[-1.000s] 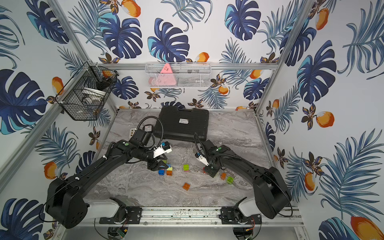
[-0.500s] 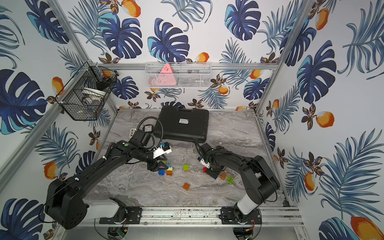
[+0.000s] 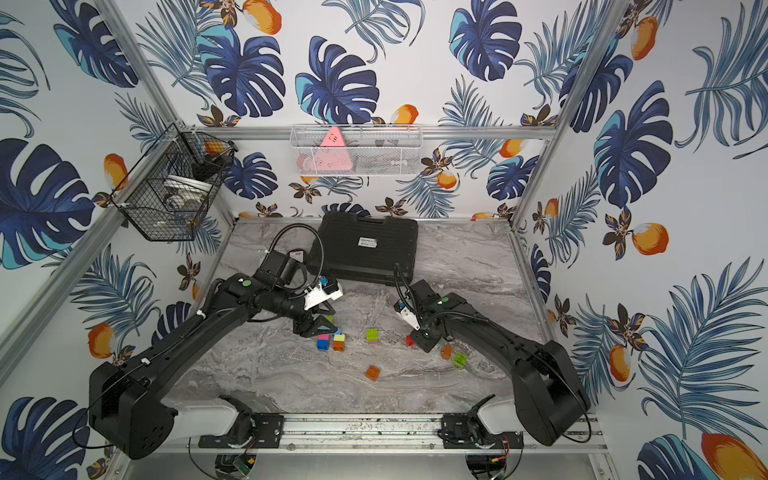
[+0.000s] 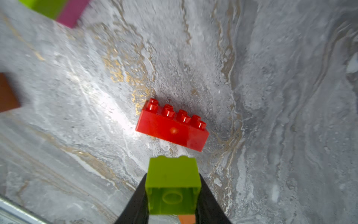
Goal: Assemble the letter h with lego
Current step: Pick up the lego brick from the center of the board, then place the lego brick at the center of the board.
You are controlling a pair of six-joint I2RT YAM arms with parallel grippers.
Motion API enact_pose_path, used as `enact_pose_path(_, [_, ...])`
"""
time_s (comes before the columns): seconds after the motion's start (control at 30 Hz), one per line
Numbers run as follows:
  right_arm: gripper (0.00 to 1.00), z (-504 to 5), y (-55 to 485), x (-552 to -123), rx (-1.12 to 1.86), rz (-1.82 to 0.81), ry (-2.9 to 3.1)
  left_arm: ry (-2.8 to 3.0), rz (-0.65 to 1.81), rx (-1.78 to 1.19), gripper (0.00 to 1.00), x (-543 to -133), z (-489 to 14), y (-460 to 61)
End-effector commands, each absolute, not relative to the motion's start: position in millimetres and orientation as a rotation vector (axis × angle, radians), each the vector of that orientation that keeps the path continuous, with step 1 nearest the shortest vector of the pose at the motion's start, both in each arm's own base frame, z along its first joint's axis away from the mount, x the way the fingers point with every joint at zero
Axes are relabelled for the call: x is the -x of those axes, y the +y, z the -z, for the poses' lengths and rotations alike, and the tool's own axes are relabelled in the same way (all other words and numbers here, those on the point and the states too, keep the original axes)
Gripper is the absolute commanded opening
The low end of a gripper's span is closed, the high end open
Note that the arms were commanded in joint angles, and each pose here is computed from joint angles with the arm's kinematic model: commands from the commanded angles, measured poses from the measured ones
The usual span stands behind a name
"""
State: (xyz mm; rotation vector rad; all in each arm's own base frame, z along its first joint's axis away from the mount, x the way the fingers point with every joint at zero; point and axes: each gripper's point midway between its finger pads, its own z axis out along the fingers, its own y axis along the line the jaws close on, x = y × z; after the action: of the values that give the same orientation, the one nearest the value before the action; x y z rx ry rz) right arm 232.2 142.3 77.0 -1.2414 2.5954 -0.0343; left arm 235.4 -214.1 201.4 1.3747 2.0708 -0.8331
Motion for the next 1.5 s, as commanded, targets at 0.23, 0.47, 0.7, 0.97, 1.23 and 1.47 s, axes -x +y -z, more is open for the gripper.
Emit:
enact_pose_path(0.23, [0.33, -181.6, 254.9, -214.2, 1.302, -0.448, 1.897, 2.159, 1.188, -1.141, 0.65, -225.0, -240.0, -231.6])
enact_pose_path(0.47, [0.33, -253.7, 311.8, -206.9, 1.120, -0.665, 1.457, 2.170, 1.503, -0.906, 0.66, -232.7, -269.4, -237.3])
enact_pose_path(0.7, [0.34, -288.1, 331.6, -203.8, 0.989, -0.724, 1.255, 2.172, 1.717, -0.602, 0.68, -259.1, -277.6, -221.9])
enact_pose_path(0.97, [0.36, -290.7, 340.6, -214.1, 0.975, -0.689, 1.213, 2.159, 1.881, -0.535, 0.68, -256.3, -281.3, -221.9])
enact_pose_path(1.23, [0.36, -287.8, 349.6, -224.3, 0.968, -0.669, 1.214, 2.167, 1.950, -0.538, 0.53, -248.0, -271.2, -226.7])
enact_pose_path(1.47, [0.36, -276.2, 355.0, -231.4, 0.985, -0.643, 1.246, 2.143, 2.012, -0.555, 0.56, -244.4, -278.0, -228.1])
